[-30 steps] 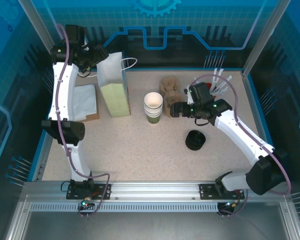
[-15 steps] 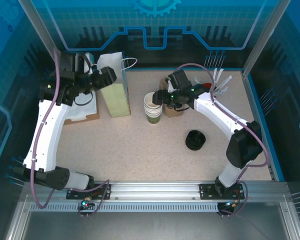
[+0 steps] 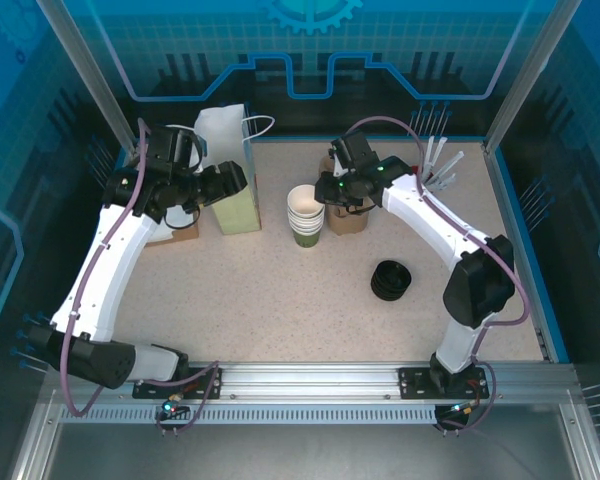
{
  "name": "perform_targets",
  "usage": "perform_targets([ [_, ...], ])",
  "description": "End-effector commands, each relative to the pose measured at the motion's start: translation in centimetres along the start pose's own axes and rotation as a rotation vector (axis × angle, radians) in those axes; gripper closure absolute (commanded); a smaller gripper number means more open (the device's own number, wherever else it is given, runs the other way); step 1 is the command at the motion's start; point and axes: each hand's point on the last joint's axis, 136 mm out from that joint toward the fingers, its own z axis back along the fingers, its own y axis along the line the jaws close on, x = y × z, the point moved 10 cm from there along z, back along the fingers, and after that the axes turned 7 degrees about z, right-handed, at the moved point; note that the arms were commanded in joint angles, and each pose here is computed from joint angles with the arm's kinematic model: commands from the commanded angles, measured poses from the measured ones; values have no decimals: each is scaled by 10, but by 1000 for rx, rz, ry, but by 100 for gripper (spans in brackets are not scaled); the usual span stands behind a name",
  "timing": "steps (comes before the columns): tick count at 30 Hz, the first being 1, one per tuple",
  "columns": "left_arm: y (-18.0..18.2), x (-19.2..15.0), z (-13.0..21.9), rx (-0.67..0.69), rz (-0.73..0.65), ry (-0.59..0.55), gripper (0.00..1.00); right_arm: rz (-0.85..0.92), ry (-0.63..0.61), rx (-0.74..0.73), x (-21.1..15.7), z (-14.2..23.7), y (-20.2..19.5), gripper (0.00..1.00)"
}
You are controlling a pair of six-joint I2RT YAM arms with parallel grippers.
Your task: Pack the takeout coffee
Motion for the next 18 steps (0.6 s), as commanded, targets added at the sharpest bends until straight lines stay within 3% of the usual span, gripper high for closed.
perform_targets([
  [1, -4, -4, 8, -55, 4, -9, 15, 16, 39, -27, -1, -6, 1, 75],
  [6, -3, -7, 6, -71, 9, 6, 15, 17, 57, -34, -2, -13, 0, 74],
  [12, -3, -7, 9, -68, -1, -4, 14, 28, 37, -33, 1, -4, 3, 90],
  [18, -3, -9, 10, -78, -2, 2, 14, 49, -11, -17, 9, 20, 10, 92],
])
